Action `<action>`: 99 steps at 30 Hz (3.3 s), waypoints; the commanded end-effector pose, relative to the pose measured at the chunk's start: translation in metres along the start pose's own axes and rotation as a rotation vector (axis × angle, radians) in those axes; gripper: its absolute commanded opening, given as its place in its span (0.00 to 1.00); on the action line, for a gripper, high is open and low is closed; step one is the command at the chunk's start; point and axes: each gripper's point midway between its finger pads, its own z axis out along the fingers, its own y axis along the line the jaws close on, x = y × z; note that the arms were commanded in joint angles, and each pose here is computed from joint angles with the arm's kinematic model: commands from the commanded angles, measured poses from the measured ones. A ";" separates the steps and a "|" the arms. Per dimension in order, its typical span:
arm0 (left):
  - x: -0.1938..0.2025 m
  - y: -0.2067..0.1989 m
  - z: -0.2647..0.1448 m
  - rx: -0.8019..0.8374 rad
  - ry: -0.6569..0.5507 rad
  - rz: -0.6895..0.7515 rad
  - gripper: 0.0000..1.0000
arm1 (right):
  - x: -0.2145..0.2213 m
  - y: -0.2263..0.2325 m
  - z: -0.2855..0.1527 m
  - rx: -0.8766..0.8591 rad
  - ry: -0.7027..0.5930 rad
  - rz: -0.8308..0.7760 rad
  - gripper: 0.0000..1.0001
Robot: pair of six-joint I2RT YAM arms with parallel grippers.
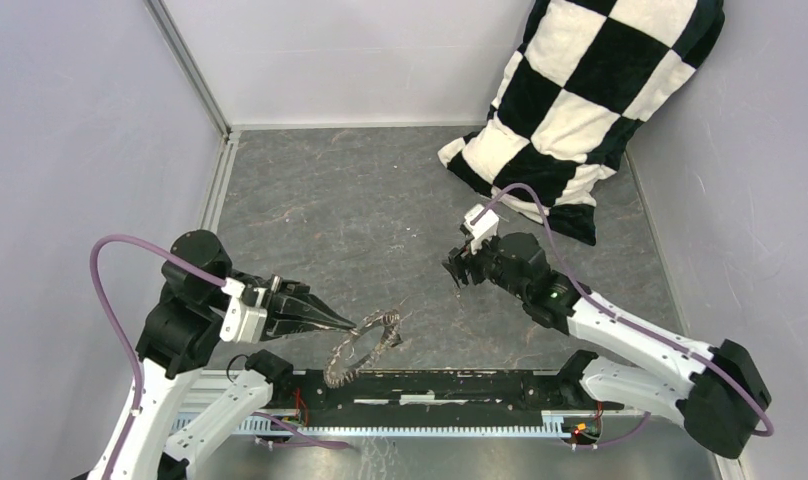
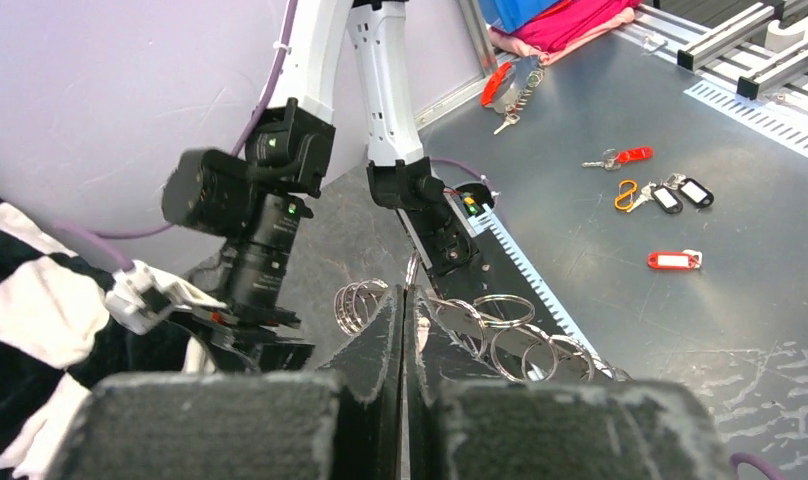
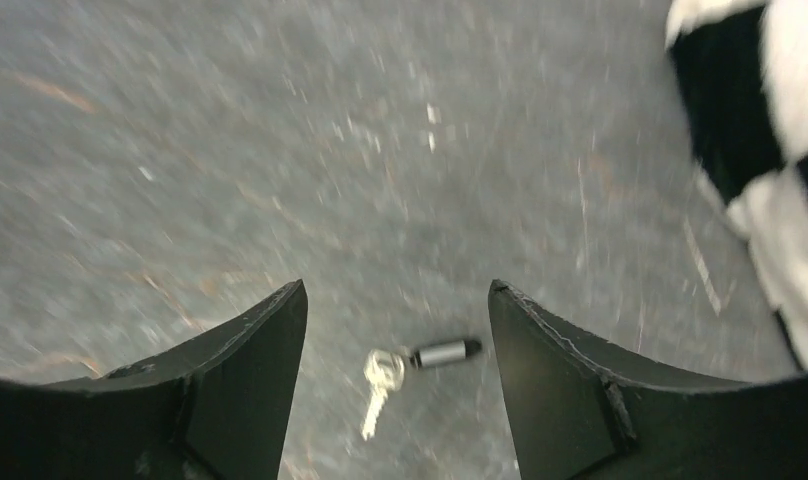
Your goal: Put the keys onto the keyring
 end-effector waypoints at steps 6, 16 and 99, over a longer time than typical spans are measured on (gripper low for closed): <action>0.012 -0.005 -0.002 -0.026 0.027 0.005 0.02 | 0.105 -0.006 0.008 -0.045 0.235 0.090 0.68; 0.015 -0.008 -0.003 -0.039 0.035 0.021 0.02 | 0.137 -0.008 0.029 -0.075 0.332 0.235 0.56; 0.019 -0.008 -0.006 -0.085 0.065 0.053 0.02 | 0.155 -0.028 0.045 0.243 0.561 -0.013 0.49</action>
